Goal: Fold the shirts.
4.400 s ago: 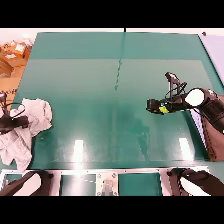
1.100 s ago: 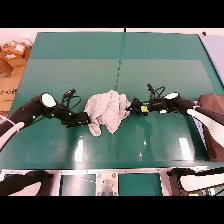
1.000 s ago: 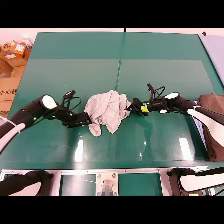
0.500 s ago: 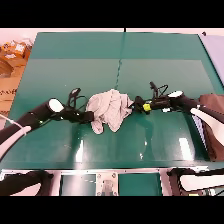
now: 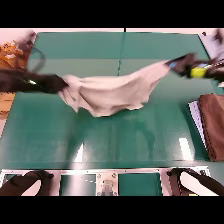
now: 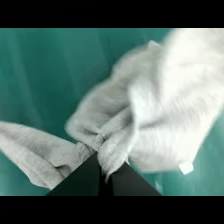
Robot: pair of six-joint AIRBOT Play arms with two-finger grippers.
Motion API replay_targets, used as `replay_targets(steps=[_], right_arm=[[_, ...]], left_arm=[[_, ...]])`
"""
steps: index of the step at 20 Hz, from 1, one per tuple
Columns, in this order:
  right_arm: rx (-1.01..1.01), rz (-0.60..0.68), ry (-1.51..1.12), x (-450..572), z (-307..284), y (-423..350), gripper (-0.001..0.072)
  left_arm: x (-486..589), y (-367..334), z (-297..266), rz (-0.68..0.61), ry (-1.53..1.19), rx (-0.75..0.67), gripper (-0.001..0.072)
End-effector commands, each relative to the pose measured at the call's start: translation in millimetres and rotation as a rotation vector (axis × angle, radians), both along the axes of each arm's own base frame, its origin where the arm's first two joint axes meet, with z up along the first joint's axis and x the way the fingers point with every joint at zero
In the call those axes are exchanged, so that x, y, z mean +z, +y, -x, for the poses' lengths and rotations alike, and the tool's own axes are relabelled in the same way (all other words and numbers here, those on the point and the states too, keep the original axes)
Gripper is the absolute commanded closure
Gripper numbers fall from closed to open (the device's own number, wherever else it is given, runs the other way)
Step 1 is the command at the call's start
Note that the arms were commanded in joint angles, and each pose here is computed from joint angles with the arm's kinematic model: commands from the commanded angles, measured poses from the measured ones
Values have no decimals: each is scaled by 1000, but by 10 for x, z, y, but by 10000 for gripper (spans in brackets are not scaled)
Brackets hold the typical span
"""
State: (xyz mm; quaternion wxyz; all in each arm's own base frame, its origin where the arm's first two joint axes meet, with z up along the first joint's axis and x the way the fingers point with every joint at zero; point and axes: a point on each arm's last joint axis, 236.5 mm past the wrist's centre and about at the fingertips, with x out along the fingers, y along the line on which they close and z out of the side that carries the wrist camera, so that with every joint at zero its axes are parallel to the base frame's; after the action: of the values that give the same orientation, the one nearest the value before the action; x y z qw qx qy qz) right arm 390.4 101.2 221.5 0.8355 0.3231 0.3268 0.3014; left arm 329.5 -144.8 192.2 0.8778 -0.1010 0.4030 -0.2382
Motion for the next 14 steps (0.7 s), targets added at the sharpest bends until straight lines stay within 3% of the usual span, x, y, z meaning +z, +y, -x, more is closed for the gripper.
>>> replay_targets(steps=[1,4,7,10,14], right_arm=[[-68,75,-267,1117,527,-97,704],[-151,108,-388,1579,897,-146,704],[-190,120,-458,1761,1032,-140,703],[-237,93,-441,1732,798,-298,704],[-202,79,-209,925,30,-519,703]], left_arm=[[962,382,220,-86,-229,93,683],[1139,689,285,-226,-271,140,683],[1115,649,283,-248,-284,96,683],[1053,594,237,-237,-289,77,683],[361,474,173,-202,-136,46,682]])
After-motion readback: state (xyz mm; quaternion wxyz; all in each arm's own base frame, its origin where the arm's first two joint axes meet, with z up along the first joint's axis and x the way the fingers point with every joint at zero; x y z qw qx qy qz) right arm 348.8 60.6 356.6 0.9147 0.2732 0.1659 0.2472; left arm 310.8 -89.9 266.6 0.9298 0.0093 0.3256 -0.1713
